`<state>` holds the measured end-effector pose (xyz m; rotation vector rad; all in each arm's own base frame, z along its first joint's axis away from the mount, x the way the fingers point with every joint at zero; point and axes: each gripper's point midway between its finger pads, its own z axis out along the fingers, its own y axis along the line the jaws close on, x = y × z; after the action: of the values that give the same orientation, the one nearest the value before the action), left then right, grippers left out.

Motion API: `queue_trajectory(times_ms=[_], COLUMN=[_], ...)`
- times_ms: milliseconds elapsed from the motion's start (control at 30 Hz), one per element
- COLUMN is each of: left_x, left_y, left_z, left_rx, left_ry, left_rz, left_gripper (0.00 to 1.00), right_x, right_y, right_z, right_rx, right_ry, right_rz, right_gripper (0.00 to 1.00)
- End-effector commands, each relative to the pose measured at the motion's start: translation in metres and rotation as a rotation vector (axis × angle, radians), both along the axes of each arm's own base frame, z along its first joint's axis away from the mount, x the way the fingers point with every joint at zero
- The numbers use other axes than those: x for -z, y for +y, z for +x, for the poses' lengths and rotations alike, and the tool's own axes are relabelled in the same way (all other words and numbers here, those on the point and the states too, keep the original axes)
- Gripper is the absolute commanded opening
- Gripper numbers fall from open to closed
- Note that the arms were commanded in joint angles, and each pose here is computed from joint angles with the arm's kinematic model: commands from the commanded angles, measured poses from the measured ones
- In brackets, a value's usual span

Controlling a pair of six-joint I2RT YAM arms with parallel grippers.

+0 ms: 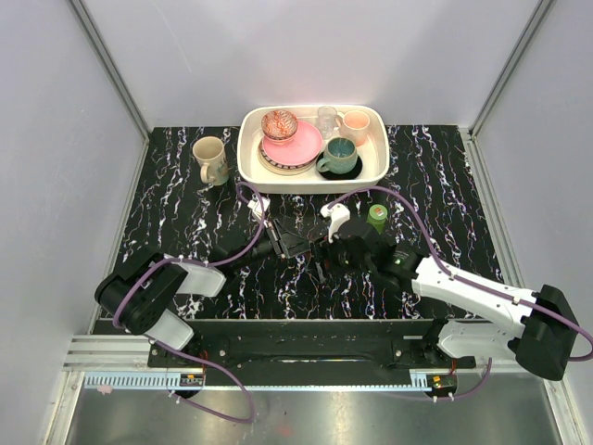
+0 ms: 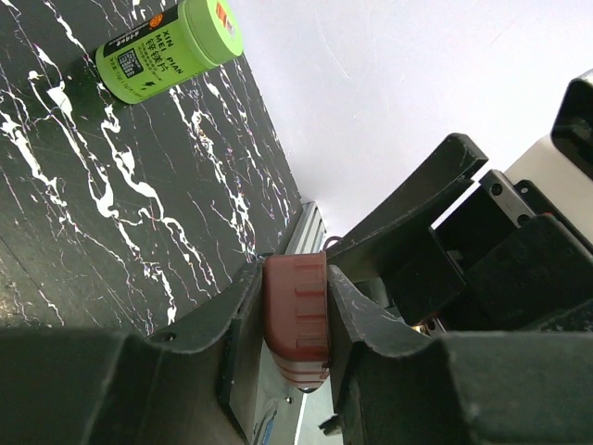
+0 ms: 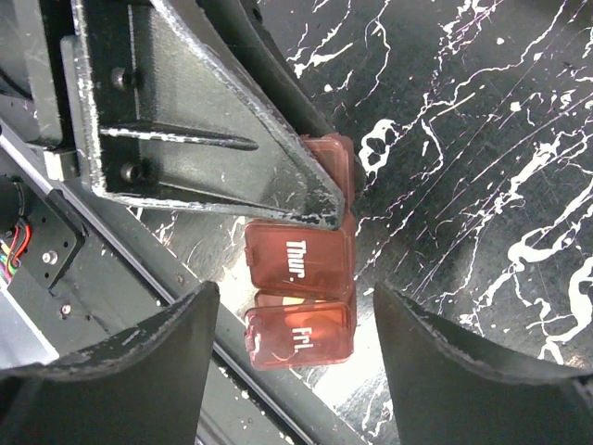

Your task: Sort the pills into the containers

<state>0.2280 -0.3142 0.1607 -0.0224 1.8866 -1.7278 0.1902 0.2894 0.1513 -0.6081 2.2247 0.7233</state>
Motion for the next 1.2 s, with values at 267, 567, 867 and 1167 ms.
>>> queue_trajectory(times_ms=[267, 567, 867, 1167], left_x=[-0.034, -0.08, -0.127, -0.137], left_y=[0.001, 0.015, 0.032, 0.05], left_z=[-0.002, 0.0, 0.003, 0.007], left_rx=[-0.005, -0.092, -0.199, -0.323], left_ry=[-0.097, -0.106, -0.162, -0.067], left_rz=[-0.074, -0.242, -0.305, -0.282], left_gripper=[0.12, 0.07, 0.02, 0.0], right_x=[-0.076, -0.111, -0.141, -0.165], right_y=[0.005, -0.021, -0.027, -0.016], right_z=[-0.003, 0.005, -0.002, -0.009], right_rx=[0.0, 0.251, 0.339, 0.264], right_ry=[-0.092, -0.074, -0.017, -0.006], right_rz=[0.194, 0.394, 0.767, 1.005], right_gripper=[0.78, 0.82, 0.85, 0.93])
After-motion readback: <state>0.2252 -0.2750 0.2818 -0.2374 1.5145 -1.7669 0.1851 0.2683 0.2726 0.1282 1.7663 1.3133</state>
